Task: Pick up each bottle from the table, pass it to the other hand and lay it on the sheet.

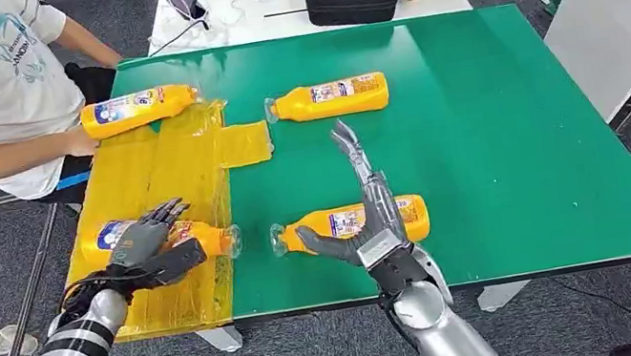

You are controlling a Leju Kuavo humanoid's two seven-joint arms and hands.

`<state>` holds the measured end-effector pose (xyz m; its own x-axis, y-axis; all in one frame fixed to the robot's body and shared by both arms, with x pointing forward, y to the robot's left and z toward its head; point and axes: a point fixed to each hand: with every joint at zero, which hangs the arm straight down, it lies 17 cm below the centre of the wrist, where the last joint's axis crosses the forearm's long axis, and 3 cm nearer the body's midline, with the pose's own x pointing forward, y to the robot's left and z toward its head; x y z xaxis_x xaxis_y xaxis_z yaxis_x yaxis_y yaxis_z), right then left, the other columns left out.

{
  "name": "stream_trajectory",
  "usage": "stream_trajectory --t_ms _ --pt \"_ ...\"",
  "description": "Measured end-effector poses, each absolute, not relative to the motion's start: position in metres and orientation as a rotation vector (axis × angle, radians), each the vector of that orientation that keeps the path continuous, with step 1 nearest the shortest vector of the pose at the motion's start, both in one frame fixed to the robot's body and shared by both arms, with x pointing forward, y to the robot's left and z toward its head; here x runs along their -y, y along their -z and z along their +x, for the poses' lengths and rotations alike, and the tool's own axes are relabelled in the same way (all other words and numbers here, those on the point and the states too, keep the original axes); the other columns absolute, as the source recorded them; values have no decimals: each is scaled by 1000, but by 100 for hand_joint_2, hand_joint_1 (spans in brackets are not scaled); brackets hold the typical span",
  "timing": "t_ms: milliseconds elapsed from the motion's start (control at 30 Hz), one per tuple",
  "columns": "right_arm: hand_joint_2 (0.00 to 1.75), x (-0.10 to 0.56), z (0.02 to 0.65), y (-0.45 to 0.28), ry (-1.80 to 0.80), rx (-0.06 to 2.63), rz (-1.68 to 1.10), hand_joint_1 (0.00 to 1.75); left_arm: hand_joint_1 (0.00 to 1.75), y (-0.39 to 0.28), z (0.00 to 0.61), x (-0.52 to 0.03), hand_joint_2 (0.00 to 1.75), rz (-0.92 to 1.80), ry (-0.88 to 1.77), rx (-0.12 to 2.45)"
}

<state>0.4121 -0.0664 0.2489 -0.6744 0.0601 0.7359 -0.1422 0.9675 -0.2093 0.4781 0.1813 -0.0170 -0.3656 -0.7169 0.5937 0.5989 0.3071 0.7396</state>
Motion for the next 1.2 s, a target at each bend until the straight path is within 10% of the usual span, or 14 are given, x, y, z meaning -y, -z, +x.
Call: stream_trajectory --t_ms 567,600,967,1000,1200 --pt "175 60 416 -234 -334 2255 83 0 0 -33 477 -164 175 -230 921 1549" --pt "175 60 416 -234 -333 2254 82 0 0 -41 479 -164 0 -249 844 1583" --pt "175 55 415 -214 -371 2191 23 0 0 -152 530 -218 0 -399 -202 1864" --pt "175 55 415 -211 -378 2185 15 0 0 -155 531 -224 175 -401 -253 1871" --pt "175 55 425 -171 -613 2037 -202 0 0 -162 527 -272 175 -114 -403 1954"
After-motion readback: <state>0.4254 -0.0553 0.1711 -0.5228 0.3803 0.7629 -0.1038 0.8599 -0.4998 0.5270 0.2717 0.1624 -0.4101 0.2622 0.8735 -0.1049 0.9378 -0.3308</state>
